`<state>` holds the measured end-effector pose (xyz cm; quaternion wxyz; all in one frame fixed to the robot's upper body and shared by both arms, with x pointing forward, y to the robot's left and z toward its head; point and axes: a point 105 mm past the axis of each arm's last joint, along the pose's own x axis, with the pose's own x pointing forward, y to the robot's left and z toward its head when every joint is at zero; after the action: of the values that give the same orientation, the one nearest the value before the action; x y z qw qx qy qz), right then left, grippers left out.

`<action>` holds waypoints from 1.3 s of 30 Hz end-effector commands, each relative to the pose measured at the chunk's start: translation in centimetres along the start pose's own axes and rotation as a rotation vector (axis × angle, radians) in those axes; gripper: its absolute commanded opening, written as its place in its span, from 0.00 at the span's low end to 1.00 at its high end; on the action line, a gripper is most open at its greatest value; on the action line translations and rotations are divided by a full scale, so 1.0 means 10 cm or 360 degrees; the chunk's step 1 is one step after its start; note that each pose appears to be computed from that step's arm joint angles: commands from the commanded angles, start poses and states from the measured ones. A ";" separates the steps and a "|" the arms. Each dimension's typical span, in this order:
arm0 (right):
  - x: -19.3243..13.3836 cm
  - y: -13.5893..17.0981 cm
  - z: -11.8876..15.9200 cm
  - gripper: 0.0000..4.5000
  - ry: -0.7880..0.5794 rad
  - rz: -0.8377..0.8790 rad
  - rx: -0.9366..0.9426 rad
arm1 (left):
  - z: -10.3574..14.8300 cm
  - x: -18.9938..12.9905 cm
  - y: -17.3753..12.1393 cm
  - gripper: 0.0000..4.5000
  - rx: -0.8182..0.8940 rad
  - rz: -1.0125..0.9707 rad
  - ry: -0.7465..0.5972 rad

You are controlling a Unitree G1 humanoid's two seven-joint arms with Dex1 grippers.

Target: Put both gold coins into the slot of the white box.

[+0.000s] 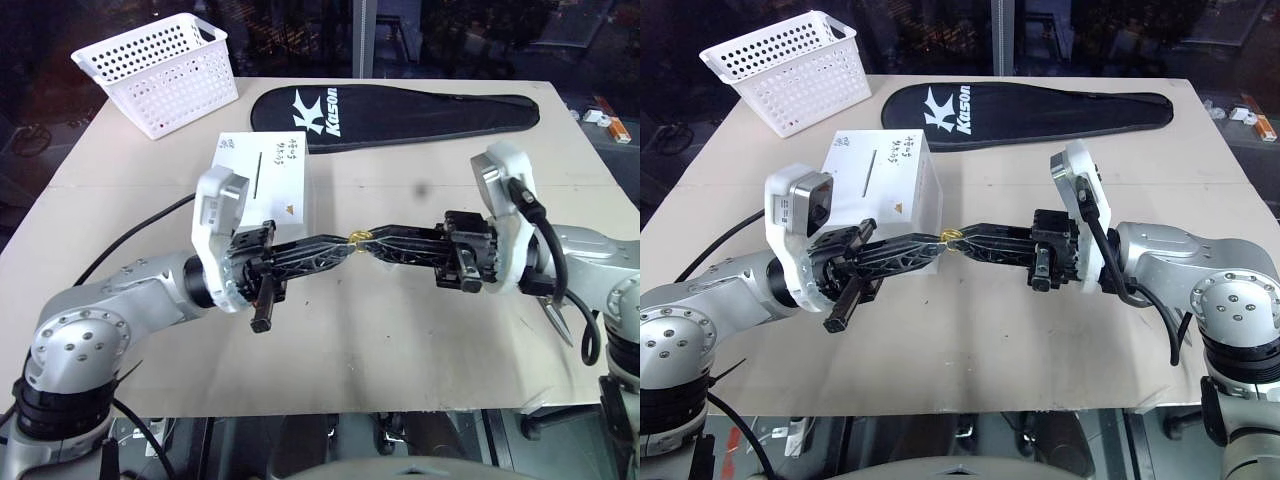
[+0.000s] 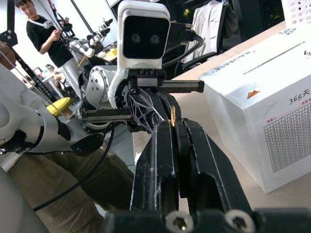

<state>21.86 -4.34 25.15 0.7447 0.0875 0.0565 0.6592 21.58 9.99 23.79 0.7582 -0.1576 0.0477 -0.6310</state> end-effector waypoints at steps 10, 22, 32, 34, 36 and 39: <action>0.04 0.09 0.02 0.00 -0.0046 0.0070 -0.0011 | 0.11 0.09 -0.06 0.02 0.0037 -0.0033 -0.0079; -0.05 0.05 0.06 0.80 -0.0058 -0.0044 -0.0159 | 0.10 0.05 -0.06 0.00 0.0044 0.0028 -0.0109; -0.54 -0.11 0.30 0.80 0.0045 -0.0401 -0.0862 | 0.46 -0.09 0.21 0.00 0.0535 0.0816 -0.0243; -0.68 -0.13 0.43 0.80 0.0045 -0.0440 -0.0952 | 0.52 -0.18 0.34 0.00 0.0666 0.1152 -0.0195; -0.77 -0.13 0.52 0.80 0.0064 -0.0459 -0.1020 | 0.59 -0.30 0.46 0.00 0.0753 0.1471 -0.0132; -0.85 -0.17 0.56 0.80 0.0107 -0.0456 -0.1084 | 0.64 -0.40 0.53 0.00 0.0708 0.1719 -0.0084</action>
<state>23.89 -12.86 28.87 0.8229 -0.1683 -0.1045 0.5326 27.54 15.27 27.37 0.9811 0.0246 -0.0385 -0.1880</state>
